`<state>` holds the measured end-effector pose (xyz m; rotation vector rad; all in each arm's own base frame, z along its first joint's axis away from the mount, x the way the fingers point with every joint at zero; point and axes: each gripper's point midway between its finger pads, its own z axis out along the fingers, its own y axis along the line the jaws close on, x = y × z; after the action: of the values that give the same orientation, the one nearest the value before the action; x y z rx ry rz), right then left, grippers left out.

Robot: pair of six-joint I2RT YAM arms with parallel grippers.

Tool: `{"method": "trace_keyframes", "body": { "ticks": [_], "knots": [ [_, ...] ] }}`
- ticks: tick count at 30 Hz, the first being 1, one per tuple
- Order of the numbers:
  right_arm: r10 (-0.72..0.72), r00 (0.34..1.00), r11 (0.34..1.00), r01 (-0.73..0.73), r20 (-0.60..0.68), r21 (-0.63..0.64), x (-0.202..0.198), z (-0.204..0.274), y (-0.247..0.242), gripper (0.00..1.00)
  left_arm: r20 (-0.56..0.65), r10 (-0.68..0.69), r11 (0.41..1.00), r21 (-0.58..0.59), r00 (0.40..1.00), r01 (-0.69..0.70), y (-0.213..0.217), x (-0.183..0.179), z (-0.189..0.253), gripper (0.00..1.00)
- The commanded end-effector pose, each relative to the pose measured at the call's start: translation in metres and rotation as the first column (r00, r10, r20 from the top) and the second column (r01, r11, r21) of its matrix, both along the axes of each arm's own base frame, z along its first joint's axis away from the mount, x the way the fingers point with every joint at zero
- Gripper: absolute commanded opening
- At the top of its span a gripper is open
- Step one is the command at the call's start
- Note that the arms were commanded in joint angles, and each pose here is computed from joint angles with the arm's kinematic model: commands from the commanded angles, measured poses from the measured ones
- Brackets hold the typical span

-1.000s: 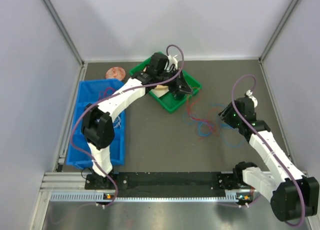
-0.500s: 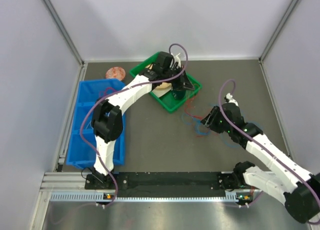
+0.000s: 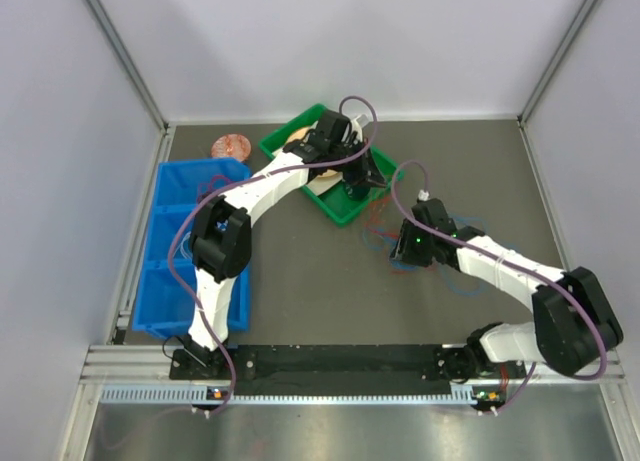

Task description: Untangle the cables

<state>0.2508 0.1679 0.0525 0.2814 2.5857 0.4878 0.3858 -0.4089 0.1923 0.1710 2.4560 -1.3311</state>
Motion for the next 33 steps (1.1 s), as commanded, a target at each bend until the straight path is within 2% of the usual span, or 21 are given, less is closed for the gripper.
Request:
{"method": "trace_keyframes", "body": {
  "ticks": [1,6,9,14,18,23,26,27,33],
  "knots": [
    [0.252,0.962,0.966,-0.256,0.108,0.02,0.012,0.018,0.029,0.38,0.035,-0.012,1.0,-0.007,0.999,0.012,-0.001,0.005,0.011,0.0],
    [0.389,0.912,0.921,-0.383,0.13,-0.068,0.006,0.01,0.023,0.4,0.031,-0.01,1.0,0.0,0.999,0.01,0.002,0.005,0.009,0.0],
    [0.42,0.901,0.903,-0.402,0.113,-0.149,0.004,0.004,0.013,0.4,0.032,-0.015,1.0,0.006,0.999,0.015,0.004,0.003,0.009,0.0],
    [0.423,0.902,0.898,-0.404,0.085,-0.172,0.005,-0.006,0.01,0.38,0.025,-0.014,1.0,0.006,1.0,0.014,0.004,0.003,0.007,0.0],
    [0.409,0.91,0.901,-0.393,0.064,-0.182,0.007,-0.012,0.01,0.27,0.018,-0.006,1.0,-0.003,1.0,0.006,0.004,0.005,0.009,0.0],
    [0.395,0.917,0.908,-0.38,0.052,-0.177,0.007,-0.012,0.01,0.23,-0.004,0.003,1.0,-0.026,1.0,-0.003,0.006,0.008,0.014,0.0],
    [0.389,0.92,0.911,-0.375,0.054,-0.171,0.005,-0.008,0.01,0.1,-0.014,0.012,1.0,-0.025,1.0,-0.012,0.007,0.007,0.014,0.0],
    [0.388,0.92,0.912,-0.375,0.056,-0.163,0.005,-0.003,0.011,0.0,-0.01,0.015,1.0,-0.027,1.0,-0.015,0.008,0.008,0.016,0.0],
    [0.331,0.924,0.942,-0.312,0.191,-0.125,0.006,0.048,0.01,0.0,0.002,0.052,0.999,-0.009,0.999,-0.052,0.023,0.009,0.018,0.0]
  ]
}}
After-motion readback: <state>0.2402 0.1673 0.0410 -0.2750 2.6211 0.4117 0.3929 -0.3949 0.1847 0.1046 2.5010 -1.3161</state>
